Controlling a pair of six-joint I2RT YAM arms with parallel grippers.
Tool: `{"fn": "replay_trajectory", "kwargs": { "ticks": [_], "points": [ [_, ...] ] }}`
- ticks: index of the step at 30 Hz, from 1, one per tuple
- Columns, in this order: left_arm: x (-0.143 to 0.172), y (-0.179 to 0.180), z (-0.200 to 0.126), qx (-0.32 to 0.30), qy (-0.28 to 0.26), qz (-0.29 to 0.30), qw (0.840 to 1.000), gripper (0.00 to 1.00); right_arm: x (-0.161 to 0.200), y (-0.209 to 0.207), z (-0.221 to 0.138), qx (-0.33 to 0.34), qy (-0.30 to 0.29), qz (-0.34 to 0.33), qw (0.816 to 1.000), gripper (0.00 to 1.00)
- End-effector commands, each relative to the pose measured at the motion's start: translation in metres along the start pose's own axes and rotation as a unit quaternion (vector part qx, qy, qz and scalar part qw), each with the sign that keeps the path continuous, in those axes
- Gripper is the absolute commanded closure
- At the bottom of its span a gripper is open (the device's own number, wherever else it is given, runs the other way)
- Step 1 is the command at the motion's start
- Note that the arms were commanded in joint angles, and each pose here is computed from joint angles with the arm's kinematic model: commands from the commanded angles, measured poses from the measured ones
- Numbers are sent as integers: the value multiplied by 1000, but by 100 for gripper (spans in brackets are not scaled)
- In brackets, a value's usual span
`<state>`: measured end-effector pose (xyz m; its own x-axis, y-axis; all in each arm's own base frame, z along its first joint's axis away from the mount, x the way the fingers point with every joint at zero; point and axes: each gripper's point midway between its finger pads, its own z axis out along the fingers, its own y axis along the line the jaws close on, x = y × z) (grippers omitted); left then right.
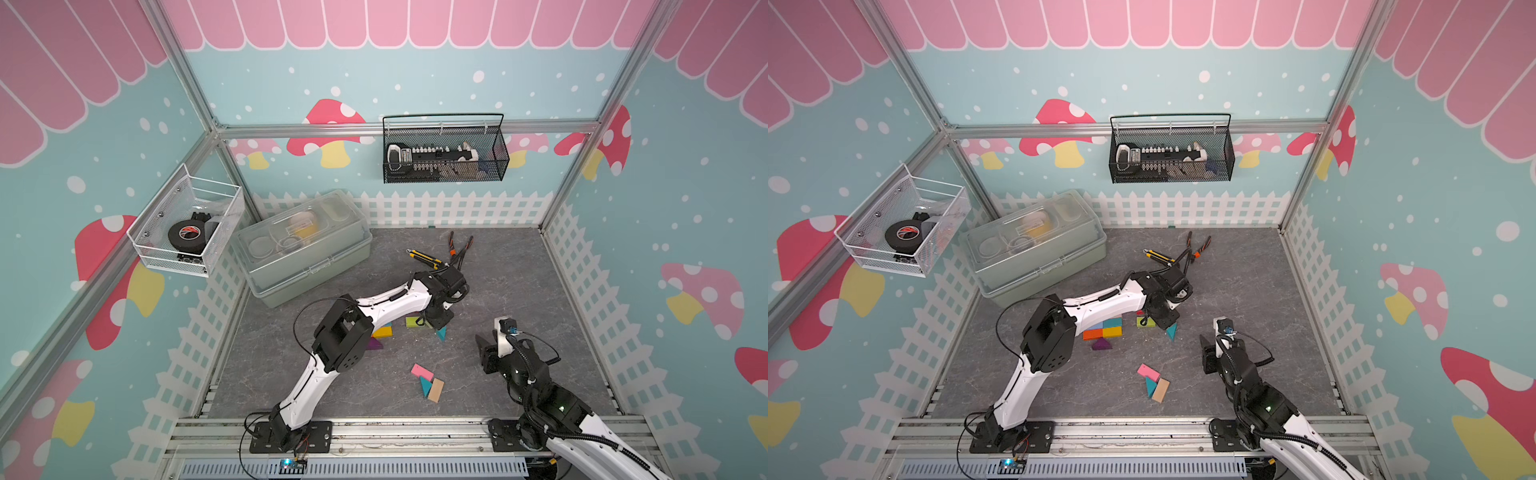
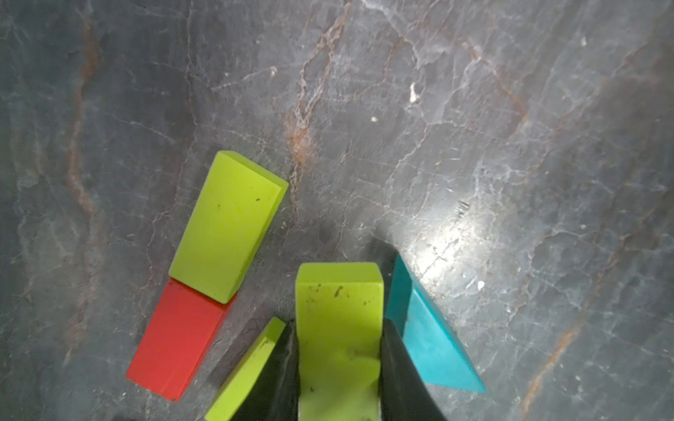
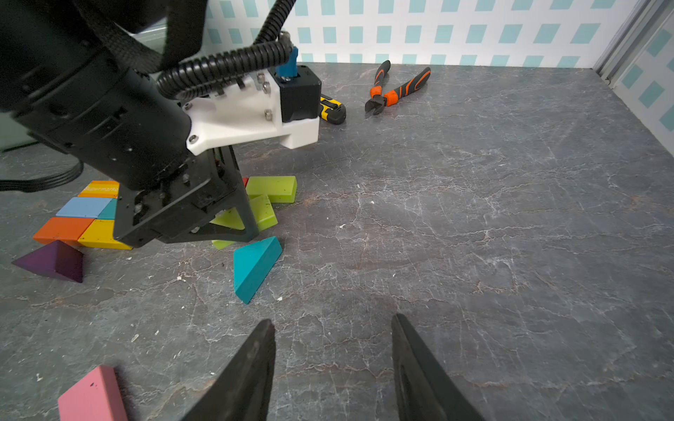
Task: Assemble a piece of candy with building blocks
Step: Move the building block to the center of the board, then assemble the building block at the center of the board.
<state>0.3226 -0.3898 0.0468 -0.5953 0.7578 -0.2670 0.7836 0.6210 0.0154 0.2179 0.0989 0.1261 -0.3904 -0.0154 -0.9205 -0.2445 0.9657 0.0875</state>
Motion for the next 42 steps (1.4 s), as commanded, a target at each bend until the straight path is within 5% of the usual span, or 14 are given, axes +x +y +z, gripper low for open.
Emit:
{"fn": "replay_trajectory", "kwargs": {
  "ticks": [1,14,22,42],
  "points": [
    [-2,-8,4,28,2,24,999,97,0,-2,1,5,-3,12,1000,49],
    [6,-40,7,65,14,98,993,95,2,-1,2,3,0,11,1000,48],
    [-12,-12,-5,12,-8,144,989,96,1,1,2,-1,-1,10,1000,49],
    [-2,19,31,-14,40,210,977,93,4,2,5,-4,7,8,1000,48]
  ]
}}
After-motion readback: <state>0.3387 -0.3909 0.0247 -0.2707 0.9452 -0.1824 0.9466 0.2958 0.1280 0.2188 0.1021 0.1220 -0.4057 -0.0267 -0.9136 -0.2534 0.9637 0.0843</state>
